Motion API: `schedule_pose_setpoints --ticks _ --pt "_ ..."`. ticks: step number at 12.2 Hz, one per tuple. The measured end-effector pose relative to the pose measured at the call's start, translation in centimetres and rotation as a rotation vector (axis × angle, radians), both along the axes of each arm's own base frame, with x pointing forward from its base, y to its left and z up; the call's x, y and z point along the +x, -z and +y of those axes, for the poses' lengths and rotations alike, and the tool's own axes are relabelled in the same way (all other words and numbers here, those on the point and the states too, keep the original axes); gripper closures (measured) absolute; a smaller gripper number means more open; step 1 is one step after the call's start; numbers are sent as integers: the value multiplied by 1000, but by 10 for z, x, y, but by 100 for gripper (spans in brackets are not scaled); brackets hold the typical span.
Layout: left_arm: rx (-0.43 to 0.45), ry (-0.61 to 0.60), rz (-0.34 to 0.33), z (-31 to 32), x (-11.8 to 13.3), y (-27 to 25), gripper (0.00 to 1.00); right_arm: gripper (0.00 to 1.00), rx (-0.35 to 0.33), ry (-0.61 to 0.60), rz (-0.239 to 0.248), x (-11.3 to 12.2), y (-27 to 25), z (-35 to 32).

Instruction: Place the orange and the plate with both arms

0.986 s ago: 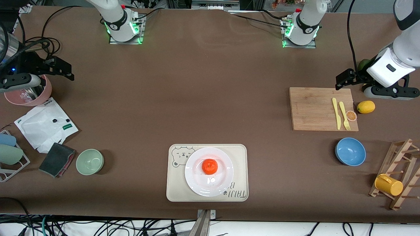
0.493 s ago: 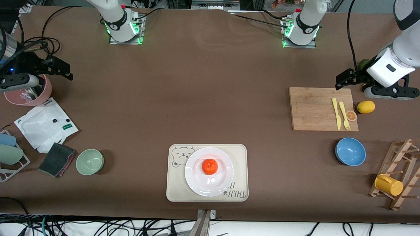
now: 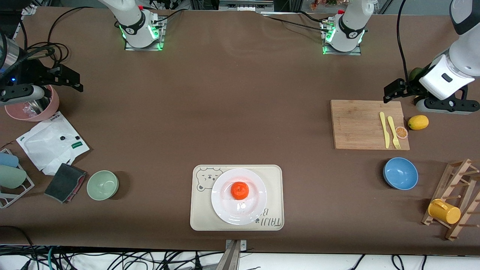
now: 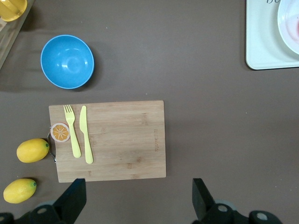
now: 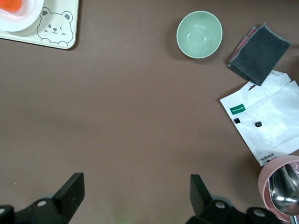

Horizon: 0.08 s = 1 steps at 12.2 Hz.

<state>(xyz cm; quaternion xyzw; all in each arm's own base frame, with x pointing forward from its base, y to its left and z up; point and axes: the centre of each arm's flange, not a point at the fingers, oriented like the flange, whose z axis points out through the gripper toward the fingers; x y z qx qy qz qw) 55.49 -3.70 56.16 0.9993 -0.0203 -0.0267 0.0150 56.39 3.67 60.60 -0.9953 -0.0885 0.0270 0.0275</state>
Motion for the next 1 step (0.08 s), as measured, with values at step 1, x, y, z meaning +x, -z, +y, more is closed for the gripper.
schedule_pose_setpoints --ticks 1 --pt "0 0 0 0 0 0 0 0 0 0 0 0 0 0"
